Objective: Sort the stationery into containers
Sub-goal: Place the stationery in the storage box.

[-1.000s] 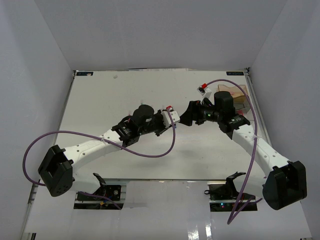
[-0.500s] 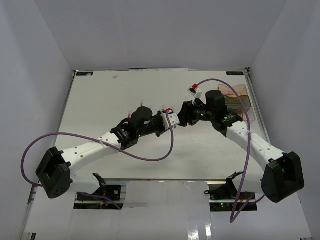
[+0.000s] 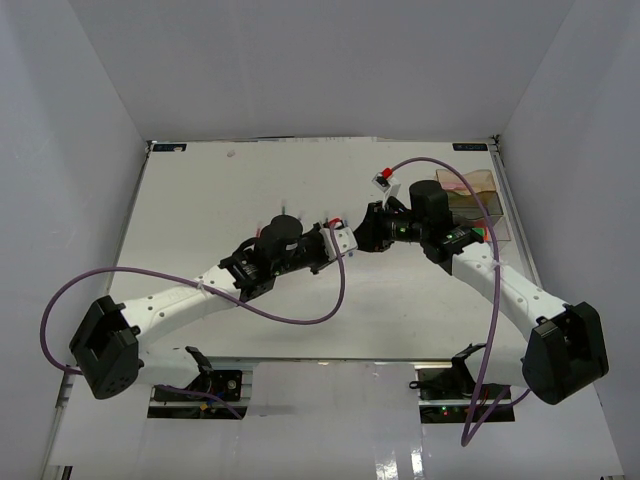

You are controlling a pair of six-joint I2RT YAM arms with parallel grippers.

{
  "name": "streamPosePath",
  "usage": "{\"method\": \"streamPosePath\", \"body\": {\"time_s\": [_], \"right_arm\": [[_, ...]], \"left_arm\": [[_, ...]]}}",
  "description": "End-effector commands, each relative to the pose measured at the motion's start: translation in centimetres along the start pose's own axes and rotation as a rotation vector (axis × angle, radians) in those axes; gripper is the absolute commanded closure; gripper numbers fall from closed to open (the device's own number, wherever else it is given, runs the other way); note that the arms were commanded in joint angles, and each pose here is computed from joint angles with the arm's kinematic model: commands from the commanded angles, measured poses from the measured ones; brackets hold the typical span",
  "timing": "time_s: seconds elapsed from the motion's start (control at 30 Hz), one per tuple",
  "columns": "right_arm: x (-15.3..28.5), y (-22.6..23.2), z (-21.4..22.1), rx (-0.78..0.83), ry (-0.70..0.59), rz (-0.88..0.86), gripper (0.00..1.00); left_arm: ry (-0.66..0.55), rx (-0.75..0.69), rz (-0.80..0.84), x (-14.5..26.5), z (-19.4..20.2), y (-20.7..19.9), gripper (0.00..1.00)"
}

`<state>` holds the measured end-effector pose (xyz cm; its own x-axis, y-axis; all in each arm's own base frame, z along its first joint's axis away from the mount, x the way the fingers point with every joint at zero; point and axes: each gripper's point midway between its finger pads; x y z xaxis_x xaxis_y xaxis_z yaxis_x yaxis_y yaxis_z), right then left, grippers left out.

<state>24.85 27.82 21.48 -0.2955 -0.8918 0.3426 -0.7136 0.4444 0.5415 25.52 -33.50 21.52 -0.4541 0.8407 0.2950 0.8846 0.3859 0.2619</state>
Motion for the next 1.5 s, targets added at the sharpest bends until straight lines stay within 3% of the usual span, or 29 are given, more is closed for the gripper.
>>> {"method": "streamPosePath", "body": {"time_s": [0.0,0.07,0.17,0.23,0.27,0.3,0.33,0.4,0.7,0.83,0.97,1.17,1.47], "right_arm": [[0.1,1.1,-1.9,0.061,-0.047,-0.032,0.81],[0.1,1.1,-1.9,0.068,-0.047,-0.031,0.9],[0.4,0.7,-2.2,0.081,-0.052,-0.012,0.92],[0.9,-0.1,-2.4,0.081,-0.06,0.017,0.92],[1.1,-0.5,-2.7,0.082,-0.066,0.03,0.92],[1.4,-1.1,-2.7,0.08,-0.069,0.049,0.92],[1.8,-1.7,-3.0,0.075,-0.072,0.078,0.92],[3.2,-4.2,-4.0,0.072,-0.097,0.152,0.92],[13.0,-19.3,-9.5,-0.087,-0.214,0.592,0.92],[16.4,-23.6,-13.6,-0.113,-0.278,0.699,0.92],[18.3,-27.8,-14.7,-0.18,-0.296,0.769,0.92],[18.8,-33.3,-13.2,-0.268,-0.244,0.833,0.92],[17.3,-38.2,-10.1,-0.325,-0.143,0.837,0.92]], "left_arm": [[-0.068,-0.021,0.008,0.9,-2.0,-0.2,0.69],[-0.07,-0.018,0.01,0.9,-2.0,-0.2,0.66],[-0.066,-0.012,0.002,0.9,-1.9,-0.1,0.55],[-0.051,-0.006,-0.017,0.8,-1.6,0.2,0.38],[-0.043,-0.004,-0.035,0.8,-1.4,0.5,0.24],[-0.039,-0.001,-0.05,0.8,-1.3,0.8,0.24],[-0.035,0.01,-0.061,0.8,-1.2,0.9,0.11],[-0.028,0.027,-0.118,0.8,-1.0,1.9,0.02],[0.094,0.212,-0.391,0.6,1.5,6.9,0.02],[0.197,0.39,-0.486,1.3,4.8,9.7,0.02],[0.229,0.583,-0.567,3.0,7.2,13.0,0.02],[0.204,0.761,-0.683,6.5,9.0,17.1,0.02],[0.161,0.809,-0.783,9.2,9.6,19.9,0.02]]}}
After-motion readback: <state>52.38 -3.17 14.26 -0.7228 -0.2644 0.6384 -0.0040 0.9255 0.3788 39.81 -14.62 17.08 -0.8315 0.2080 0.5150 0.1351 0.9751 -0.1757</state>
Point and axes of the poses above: each gripper's point midway between its finger pads, its own x axis back along the fingers, its own y axis along the line the jaws close on, z = x × y, and after that the axes turned 6 degrees about x, right-handed
